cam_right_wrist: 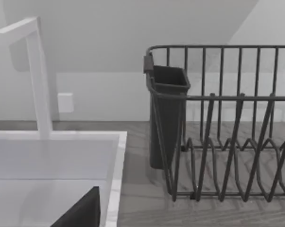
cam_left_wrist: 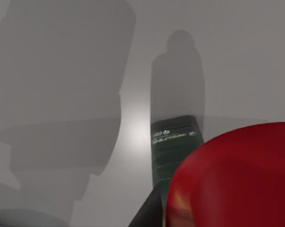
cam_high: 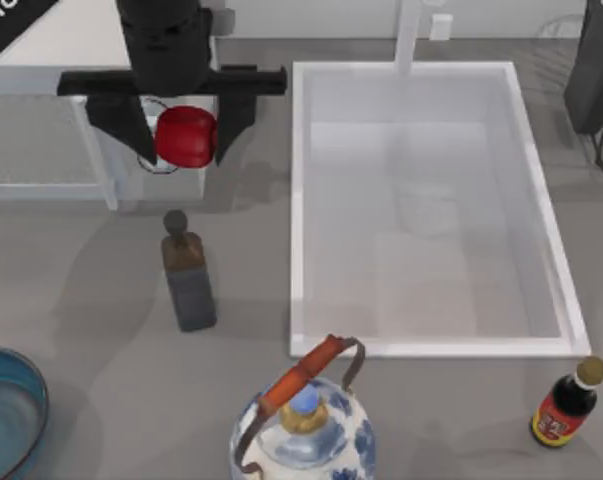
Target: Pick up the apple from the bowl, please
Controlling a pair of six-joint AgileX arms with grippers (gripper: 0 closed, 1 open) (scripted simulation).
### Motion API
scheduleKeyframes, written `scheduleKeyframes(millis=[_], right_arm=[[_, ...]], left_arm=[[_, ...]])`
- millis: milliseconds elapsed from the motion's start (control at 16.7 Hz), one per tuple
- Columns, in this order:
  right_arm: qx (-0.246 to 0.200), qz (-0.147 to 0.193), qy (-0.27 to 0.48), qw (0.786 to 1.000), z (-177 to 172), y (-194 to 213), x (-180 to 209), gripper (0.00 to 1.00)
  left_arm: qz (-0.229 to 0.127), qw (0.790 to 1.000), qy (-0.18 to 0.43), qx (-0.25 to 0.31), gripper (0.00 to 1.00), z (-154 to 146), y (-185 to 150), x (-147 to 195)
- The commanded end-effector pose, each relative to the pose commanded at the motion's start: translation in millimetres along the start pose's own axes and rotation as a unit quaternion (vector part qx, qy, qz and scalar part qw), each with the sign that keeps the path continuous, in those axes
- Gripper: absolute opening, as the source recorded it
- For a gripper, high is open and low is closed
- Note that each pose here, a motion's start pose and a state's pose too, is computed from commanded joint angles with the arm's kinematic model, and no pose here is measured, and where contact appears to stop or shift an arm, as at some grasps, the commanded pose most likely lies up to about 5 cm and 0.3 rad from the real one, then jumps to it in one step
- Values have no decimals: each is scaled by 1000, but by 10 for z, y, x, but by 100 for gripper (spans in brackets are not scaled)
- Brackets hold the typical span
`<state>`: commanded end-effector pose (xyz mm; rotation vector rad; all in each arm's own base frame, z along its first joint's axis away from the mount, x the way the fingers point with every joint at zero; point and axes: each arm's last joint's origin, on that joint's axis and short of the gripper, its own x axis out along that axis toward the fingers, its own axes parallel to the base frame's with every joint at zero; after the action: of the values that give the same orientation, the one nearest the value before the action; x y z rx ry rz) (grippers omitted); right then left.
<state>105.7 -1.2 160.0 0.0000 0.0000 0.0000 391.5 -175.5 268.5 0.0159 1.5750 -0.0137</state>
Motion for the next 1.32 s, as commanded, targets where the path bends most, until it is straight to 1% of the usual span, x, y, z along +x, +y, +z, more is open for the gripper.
scheduleKeyframes(millis=[120, 240, 540, 660, 780, 1080, 1320], right_arm=[[0, 0, 0, 1000, 0, 0, 0, 100], [0, 0, 0, 1000, 0, 0, 0, 100], [0, 0, 0, 1000, 0, 0, 0, 100], [0, 0, 0, 1000, 0, 0, 0, 100], [0, 0, 0, 1000, 0, 0, 0, 100], [0, 0, 0, 1000, 0, 0, 0, 100], [0, 0, 0, 1000, 0, 0, 0, 100]], left_arm=[[0, 1000, 0, 0, 0, 6, -3, 34], [-1, 1000, -2, 0, 0, 26, -13, 154], [-1, 1000, -8, -3, 0, 74, -1, 681], [-1, 1000, -7, -4, 0, 61, 11, 903], [0, 1000, -4, -2, 0, 24, -1, 1054], [-1, 1000, -2, 1, 0, 3, -18, 1095], [-1, 1000, -2, 1, 30, 3, -18, 1095]])
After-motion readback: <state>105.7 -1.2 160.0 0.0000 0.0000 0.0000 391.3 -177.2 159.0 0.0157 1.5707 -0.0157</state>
